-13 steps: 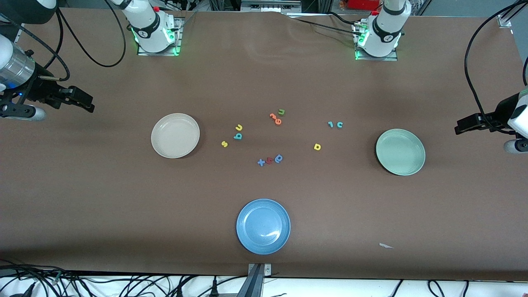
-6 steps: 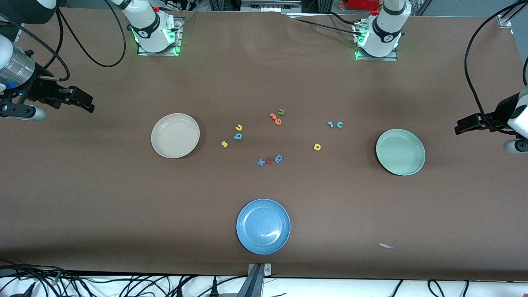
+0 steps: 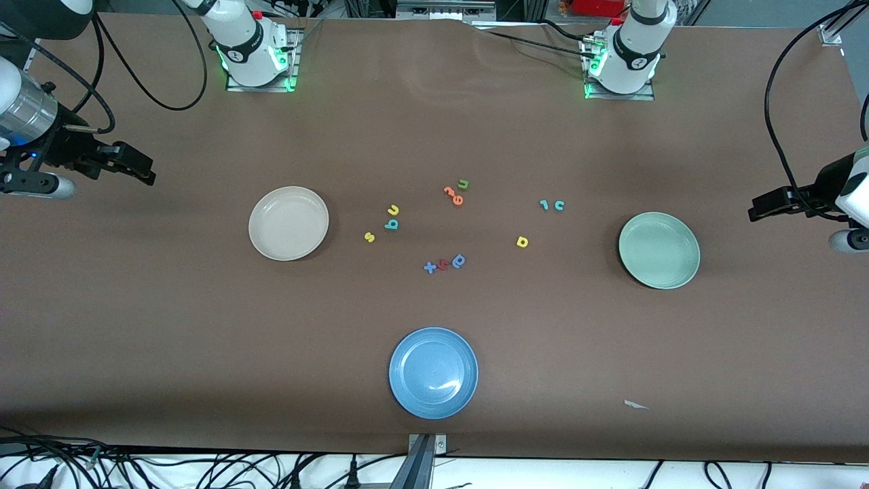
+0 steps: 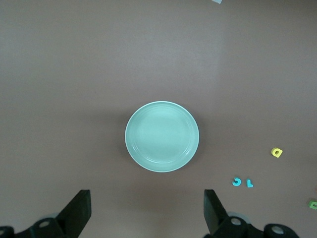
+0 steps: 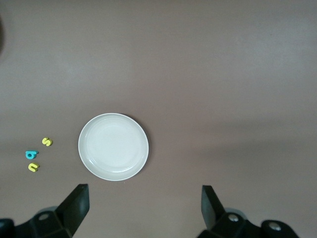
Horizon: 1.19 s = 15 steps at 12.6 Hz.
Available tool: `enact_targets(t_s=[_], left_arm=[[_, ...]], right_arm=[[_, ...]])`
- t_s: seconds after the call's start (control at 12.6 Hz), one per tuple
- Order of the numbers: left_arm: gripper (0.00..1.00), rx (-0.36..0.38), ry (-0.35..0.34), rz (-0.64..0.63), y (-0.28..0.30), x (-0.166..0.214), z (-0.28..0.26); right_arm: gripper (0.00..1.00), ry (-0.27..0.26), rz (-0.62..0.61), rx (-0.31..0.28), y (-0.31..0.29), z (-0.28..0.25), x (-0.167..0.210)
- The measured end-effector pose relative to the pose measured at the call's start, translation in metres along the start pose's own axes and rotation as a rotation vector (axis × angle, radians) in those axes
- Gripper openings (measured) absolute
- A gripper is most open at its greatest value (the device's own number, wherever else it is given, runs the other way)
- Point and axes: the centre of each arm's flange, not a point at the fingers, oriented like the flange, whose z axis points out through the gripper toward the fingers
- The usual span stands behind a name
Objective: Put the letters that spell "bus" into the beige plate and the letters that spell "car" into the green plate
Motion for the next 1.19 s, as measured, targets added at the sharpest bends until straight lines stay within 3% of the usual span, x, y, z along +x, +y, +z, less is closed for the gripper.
enact_targets(t_s=[0.79,1.19], left_arm=[[1.00,0.002,-0.036,-0.057,0.033,-0.003,0.017],[1.00,-0.019,-0.103,-0.106,0.075,-0.006,0.049]], right_arm=[[1.00,-0.011,-0.007,-0.002,-0.004,0.001,-0.002],[1.00,-0.064,-0.030,-0.017,-0.076,0.027,-0.009]])
